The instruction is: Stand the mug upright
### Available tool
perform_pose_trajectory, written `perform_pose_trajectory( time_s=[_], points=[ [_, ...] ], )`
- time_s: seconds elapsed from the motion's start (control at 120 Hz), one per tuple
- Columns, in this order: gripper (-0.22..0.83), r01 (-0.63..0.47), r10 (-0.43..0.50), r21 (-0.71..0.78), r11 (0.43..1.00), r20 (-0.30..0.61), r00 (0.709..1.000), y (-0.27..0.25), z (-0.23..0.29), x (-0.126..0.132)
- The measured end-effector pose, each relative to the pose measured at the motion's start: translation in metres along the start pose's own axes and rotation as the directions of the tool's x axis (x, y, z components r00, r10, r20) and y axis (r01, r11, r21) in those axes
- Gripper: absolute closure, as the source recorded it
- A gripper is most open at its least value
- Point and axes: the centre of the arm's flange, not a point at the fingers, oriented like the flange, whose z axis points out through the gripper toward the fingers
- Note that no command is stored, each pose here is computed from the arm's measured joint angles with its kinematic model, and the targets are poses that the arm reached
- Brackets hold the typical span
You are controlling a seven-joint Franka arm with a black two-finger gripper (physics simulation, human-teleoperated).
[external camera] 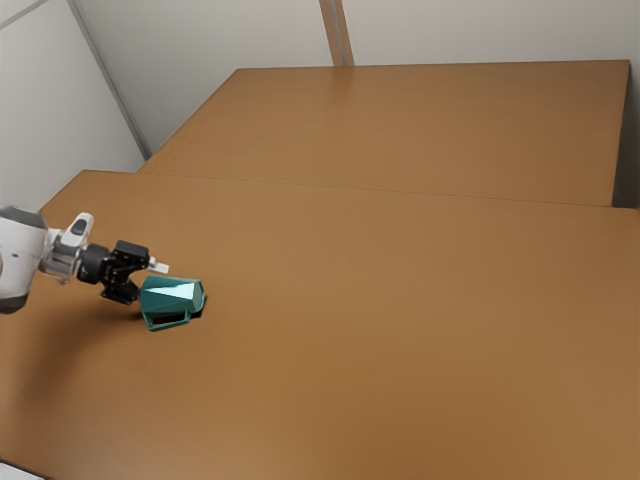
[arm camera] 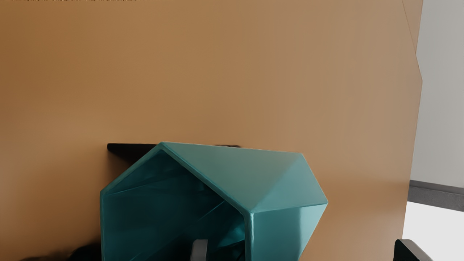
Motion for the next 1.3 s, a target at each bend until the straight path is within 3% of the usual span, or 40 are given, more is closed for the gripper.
perform_pose_trajectory(
  time_s=[0.133, 0.267, 0.567, 0.733, 0.883, 1.0, 1.192, 1.3],
  points=[
    [0.44, -0.034, 0.034, -0.003, 0.999, -0.008, 0.999, 0.004, -0.002, 0.003],
    [0.63, -0.062, 0.062, -0.008, 0.998, -0.008, 0.998, 0.008, -0.003, 0.004],
    [0.75, -0.119, 0.119, -0.044, 0.992, 0.005, 0.993, 0.025, -0.006, 0.002],
    [0.77, -0.211, 0.212, -0.035, 0.977, 0.031, 0.977, 0.070, -0.011, 0.005],
    [0.78, -0.362, 0.341, 0.098, 0.927, 0.180, 0.923, 0.131, -0.004, 0.015],
    [0.78, -0.459, 0.391, 0.213, 0.863, 0.295, 0.872, 0.171, 0.005, 0.020],
    [0.78, -0.629, 0.427, 0.393, 0.671, 0.490, 0.761, 0.242, 0.045, 0.025],
    [0.78, -0.678, 0.426, 0.466, 0.568, 0.538, 0.727, 0.266, 0.064, 0.024]
  ],
)
